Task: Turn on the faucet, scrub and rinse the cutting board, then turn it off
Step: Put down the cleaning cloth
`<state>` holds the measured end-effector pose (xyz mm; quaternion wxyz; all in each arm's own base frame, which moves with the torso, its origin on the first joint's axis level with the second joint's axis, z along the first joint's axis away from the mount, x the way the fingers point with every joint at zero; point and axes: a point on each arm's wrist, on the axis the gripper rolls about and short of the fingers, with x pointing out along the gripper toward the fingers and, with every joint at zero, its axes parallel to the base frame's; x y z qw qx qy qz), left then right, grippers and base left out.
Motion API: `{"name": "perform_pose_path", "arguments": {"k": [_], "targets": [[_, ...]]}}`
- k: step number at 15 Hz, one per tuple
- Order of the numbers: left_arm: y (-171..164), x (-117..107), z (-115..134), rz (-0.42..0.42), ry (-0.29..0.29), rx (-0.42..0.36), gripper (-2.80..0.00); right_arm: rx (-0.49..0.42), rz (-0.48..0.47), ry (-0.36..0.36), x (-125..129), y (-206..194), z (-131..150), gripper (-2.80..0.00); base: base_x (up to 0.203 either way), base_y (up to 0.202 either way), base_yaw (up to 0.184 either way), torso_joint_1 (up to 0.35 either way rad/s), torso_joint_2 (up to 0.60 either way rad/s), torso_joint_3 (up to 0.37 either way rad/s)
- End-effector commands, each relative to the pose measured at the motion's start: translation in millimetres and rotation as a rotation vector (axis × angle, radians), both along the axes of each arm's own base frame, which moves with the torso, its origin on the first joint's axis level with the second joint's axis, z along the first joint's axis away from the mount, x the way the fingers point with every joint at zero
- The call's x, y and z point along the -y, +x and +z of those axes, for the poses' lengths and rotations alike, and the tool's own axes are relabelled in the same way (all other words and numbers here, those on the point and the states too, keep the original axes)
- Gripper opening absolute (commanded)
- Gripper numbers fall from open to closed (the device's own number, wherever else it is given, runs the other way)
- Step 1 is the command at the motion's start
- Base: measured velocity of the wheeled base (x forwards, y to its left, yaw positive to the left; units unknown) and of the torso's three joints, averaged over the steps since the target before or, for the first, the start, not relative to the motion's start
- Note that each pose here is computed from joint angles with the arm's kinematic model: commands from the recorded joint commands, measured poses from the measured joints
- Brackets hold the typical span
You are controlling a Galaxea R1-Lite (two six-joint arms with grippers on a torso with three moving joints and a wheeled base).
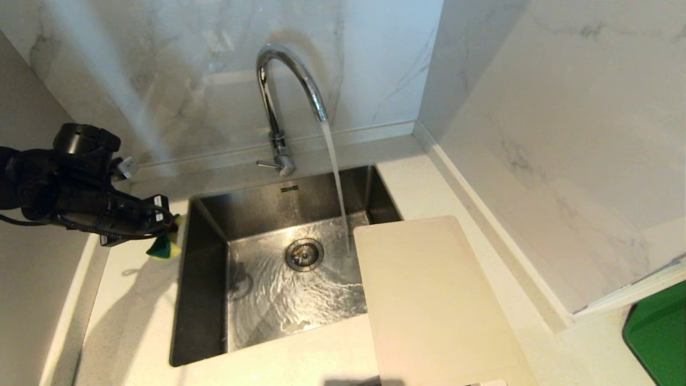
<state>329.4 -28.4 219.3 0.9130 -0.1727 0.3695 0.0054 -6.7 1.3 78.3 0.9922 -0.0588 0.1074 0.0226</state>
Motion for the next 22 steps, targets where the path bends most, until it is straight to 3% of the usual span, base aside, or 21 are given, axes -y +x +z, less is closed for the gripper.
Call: {"name": "perform_pose_path", "arguments": {"k": [1, 3, 5, 7, 17, 20, 22], "targets": [[1.4, 0.4, -1.9, 0.000, -0.003, -0.007, -2.80, 0.014, 0.009, 0.004, -0.1, -1.7, -1.3, -2.80, 0.000, 0.000, 0.000, 0.000, 0.00, 0.000], [0.7, 0.3, -2.0, 0.001, -0.004, -0.008, -2.80, 0.030, -0.007, 0.048, 0.1, -2.9, -1.3, -2.80, 0.000, 0.000, 0.000, 0.000, 0.00, 0.000], [1.2, -0.2, -2.1, 0.003, -0.002, -0.007, -2.80, 0.159, -0.031, 0.081, 0.7, -12.5, -2.8, -2.80, 0.000, 0.000, 0.000, 0.000, 0.00, 0.000], [0.8, -0.2, -1.6, 0.003, -0.002, -0.006, -2.80, 0.217, -0.041, 0.099, 1.0, -16.7, -3.8, -2.80, 0.000, 0.000, 0.000, 0.000, 0.00, 0.000], [12.3, -4.4, -10.6, 0.014, 0.017, -0.035, -2.80, 0.210, -0.046, 0.107, 1.1, -16.1, -3.5, -2.80, 0.000, 0.000, 0.000, 0.000, 0.00, 0.000], [21.0, -9.6, -26.4, 0.061, 0.092, -0.129, -2.80, 0.210, -0.047, 0.105, 1.1, -16.1, -3.5, -2.80, 0.000, 0.000, 0.000, 0.000, 0.00, 0.000], [31.8, -13.4, -30.7, 0.091, 0.118, -0.146, -2.80, 0.210, -0.046, 0.105, 1.1, -16.1, -3.5, -2.80, 0.000, 0.000, 0.000, 0.000, 0.00, 0.000]]}}
